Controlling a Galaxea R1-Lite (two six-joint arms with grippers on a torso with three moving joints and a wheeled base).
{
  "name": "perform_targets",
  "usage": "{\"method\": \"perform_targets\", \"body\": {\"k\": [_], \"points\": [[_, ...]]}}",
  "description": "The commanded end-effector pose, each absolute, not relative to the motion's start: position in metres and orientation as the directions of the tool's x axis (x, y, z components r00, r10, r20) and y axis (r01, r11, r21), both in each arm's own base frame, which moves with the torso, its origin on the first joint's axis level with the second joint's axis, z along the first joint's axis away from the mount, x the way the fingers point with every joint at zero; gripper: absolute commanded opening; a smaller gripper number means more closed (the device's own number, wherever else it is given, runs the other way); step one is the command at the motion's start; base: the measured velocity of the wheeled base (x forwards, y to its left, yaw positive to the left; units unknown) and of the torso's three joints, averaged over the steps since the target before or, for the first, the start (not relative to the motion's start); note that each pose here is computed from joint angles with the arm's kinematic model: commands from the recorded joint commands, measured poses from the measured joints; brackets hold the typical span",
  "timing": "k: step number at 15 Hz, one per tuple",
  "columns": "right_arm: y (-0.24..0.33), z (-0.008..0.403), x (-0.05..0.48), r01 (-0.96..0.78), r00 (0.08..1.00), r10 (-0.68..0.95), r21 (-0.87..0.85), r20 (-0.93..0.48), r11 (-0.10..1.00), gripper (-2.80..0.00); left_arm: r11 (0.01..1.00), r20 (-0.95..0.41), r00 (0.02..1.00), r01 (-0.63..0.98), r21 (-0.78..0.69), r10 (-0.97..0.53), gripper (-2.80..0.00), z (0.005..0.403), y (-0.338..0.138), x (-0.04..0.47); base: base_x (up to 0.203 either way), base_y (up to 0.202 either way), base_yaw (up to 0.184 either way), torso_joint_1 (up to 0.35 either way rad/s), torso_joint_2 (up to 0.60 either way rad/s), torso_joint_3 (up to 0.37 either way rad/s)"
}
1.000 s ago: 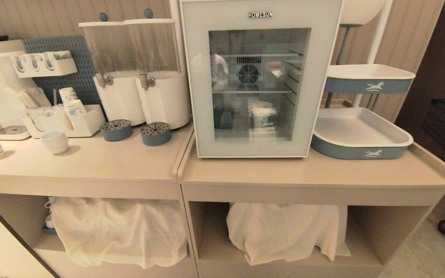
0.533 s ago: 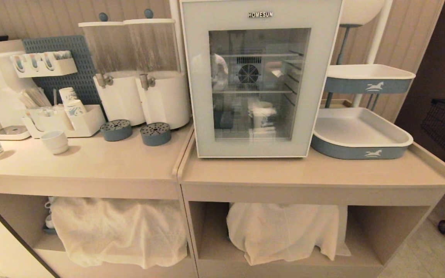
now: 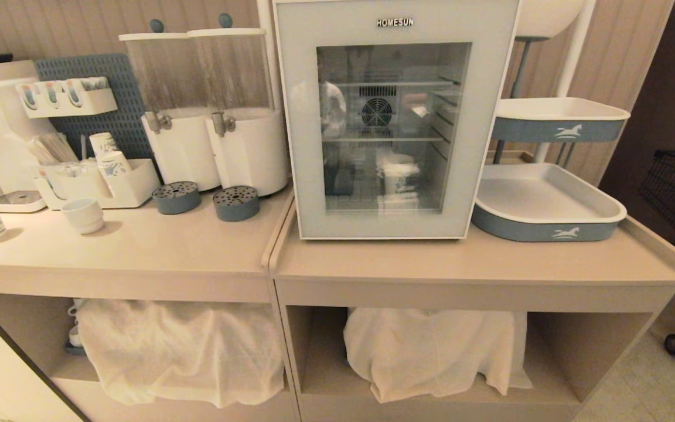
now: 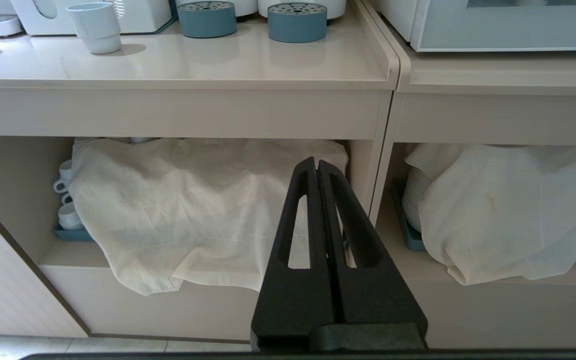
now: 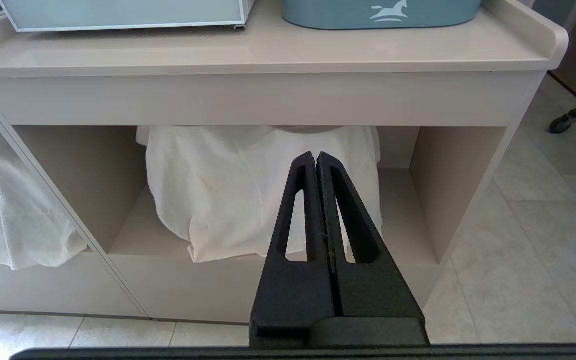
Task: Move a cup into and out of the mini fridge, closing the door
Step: Open the freezer door
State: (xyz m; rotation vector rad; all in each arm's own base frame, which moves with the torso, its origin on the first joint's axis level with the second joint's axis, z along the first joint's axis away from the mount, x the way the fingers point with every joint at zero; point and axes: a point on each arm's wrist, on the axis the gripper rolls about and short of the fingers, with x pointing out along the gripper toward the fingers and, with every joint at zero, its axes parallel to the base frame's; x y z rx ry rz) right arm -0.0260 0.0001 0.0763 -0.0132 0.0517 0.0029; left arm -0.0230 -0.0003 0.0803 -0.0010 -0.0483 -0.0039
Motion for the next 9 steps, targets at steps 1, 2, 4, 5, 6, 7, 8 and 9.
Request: {"method": "perform_targets", "body": {"k": [1, 2, 4, 5, 6, 7, 8, 9], "points": [[0.0001, 0.0764, -0.0258, -0.004, 0.999, 0.003, -0.014, -0.054, 1.0, -2.8, 1.0, 0.031, 1.0, 0.003, -0.001, -0.003, -2.8, 0.0757, -0.0003, -0.0216, 0.0, 0.0, 0.0, 0.0, 0.0, 0.0], [0.0001, 0.0765, -0.0258, -0.004, 0.999, 0.003, -0.013, -0.052, 1.0, -2.8, 1.0, 0.031, 1.0, 0.003, -0.001, -0.003, -2.8, 0.0757, -0.0003, -0.0216, 0.0, 0.0, 0.0, 0.0, 0.0, 0.0], [0.0001, 0.0765, -0.0258, -0.004, 0.999, 0.003, -0.013, -0.052, 1.0, -2.8, 1.0, 0.031, 1.0, 0.003, -0.001, -0.003, -2.8, 0.0757, -0.0003, -0.0216, 0.0, 0.0, 0.0, 0.0, 0.0, 0.0], [0.0001, 0.0765, -0.0258, -0.004, 0.999, 0.003, -0.013, -0.052, 1.0, -2.8, 1.0, 0.031, 1.0, 0.003, -0.001, -0.003, -2.8, 0.0757, -0.0003, -0.0216, 0.0, 0.0, 0.0, 0.0, 0.0, 0.0], [0.0001, 0.0765, -0.0258, -0.004, 0.999, 0.003, -0.014, -0.052, 1.0, -2.8, 1.0, 0.031, 1.0, 0.005, -0.001, -0.005, -2.8, 0.0757, -0.0002, -0.0216, 0.0, 0.0, 0.0, 0.0, 0.0, 0.0], [0.0001, 0.0765, -0.0258, -0.004, 0.999, 0.003, -0.012, -0.052, 1.0, -2.8, 1.0, 0.031, 1.0, 0.003, -0.001, -0.003, -2.8, 0.0757, -0.0003, -0.0216, 0.0, 0.0, 0.0, 0.0, 0.0, 0.0], [0.0001, 0.0765, -0.0258, -0.004, 0.999, 0.003, -0.013, -0.052, 1.0, -2.8, 1.0, 0.031, 1.0, 0.003, -0.001, -0.003, -2.8, 0.0757, -0.0003, -0.0216, 0.0, 0.0, 0.0, 0.0, 0.0, 0.0], [0.0001, 0.0765, -0.0258, -0.004, 0.999, 0.003, -0.012, -0.052, 1.0, -2.8, 1.0, 0.031, 1.0, 0.002, -0.001, -0.002, -2.8, 0.0757, -0.0002, -0.0216, -0.005, -0.086, 0.0, 0.003, 0.0, 0.002]]}}
